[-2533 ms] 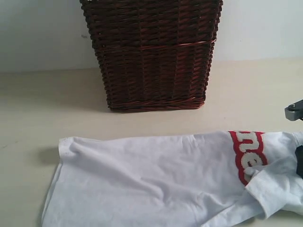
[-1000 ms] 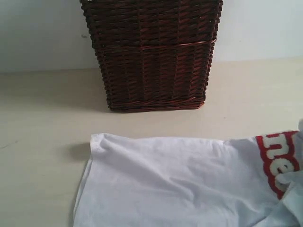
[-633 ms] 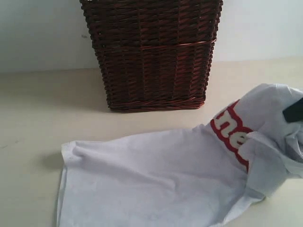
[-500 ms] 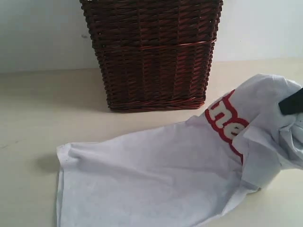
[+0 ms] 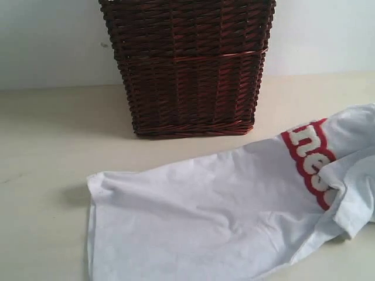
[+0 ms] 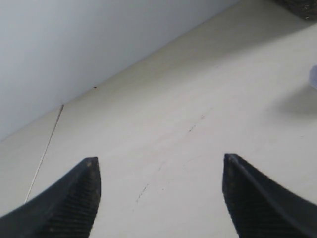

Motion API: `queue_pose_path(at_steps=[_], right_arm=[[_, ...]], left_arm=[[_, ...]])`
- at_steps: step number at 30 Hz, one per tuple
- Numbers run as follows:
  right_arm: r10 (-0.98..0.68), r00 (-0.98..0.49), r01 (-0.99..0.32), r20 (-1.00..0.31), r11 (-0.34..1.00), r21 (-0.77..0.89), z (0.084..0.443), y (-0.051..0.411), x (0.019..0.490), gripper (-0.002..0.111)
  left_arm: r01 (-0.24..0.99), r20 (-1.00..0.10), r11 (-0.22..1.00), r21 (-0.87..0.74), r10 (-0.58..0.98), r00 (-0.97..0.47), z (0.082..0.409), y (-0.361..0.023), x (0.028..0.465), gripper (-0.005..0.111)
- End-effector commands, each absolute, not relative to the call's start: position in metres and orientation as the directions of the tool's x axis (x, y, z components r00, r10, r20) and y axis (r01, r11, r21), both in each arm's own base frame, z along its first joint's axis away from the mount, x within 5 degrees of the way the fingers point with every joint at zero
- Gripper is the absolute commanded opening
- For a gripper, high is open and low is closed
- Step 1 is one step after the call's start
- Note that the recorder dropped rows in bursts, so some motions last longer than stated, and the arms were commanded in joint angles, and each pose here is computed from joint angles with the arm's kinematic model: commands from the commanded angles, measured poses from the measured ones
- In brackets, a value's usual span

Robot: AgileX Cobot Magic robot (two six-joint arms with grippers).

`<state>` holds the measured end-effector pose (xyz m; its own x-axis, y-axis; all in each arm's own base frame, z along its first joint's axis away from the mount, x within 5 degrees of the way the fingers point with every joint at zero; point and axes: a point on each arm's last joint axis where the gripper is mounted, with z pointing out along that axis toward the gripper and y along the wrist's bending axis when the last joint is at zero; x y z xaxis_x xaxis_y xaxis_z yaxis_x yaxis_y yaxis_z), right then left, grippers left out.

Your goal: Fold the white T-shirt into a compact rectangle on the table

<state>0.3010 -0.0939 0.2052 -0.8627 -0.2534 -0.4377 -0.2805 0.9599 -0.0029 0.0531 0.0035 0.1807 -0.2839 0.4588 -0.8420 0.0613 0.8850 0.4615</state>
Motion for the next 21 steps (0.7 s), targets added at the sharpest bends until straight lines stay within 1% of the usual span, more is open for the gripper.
queue_pose_path(at_steps=[1,5,7,11,13,18,21], right_arm=[[-0.245,-0.867,-0.201,-0.434,0.969,-0.145,0.193,-0.112,0.310,0.000],[-0.292,-0.886,-0.247,-0.359,0.954,-0.167,0.177,-0.116,0.310,0.000],[-0.336,-0.896,-0.296,-0.290,0.939,-0.173,0.169,-0.118,0.307,0.000],[-0.374,-0.911,-0.341,-0.175,0.920,-0.193,0.158,-0.125,0.302,0.000],[-0.374,-0.914,-0.338,-0.158,0.916,-0.216,0.156,-0.134,0.299,0.000],[-0.315,-0.934,-0.265,-0.168,0.927,-0.266,0.156,-0.167,0.287,0.000],[-0.351,-0.926,-0.302,-0.141,0.910,-0.284,0.156,-0.186,0.275,0.000]], left_arm=[[0.061,-0.844,0.885,0.461,0.458,-0.277,0.180,0.003,0.053,0.067],[0.061,-0.844,0.885,0.461,0.458,-0.277,0.180,0.003,0.053,0.067],[0.061,-0.844,0.885,0.461,0.458,-0.277,0.180,0.003,0.053,0.067],[0.061,-0.844,0.885,0.461,0.458,-0.277,0.180,0.003,0.053,0.067],[0.061,-0.844,0.885,0.461,0.458,-0.277,0.180,0.003,0.053,0.067],[0.061,-0.844,0.885,0.461,0.458,-0.277,0.180,0.003,0.053,0.067],[0.061,-0.844,0.885,0.461,0.458,-0.277,0.180,0.003,0.053,0.067]])
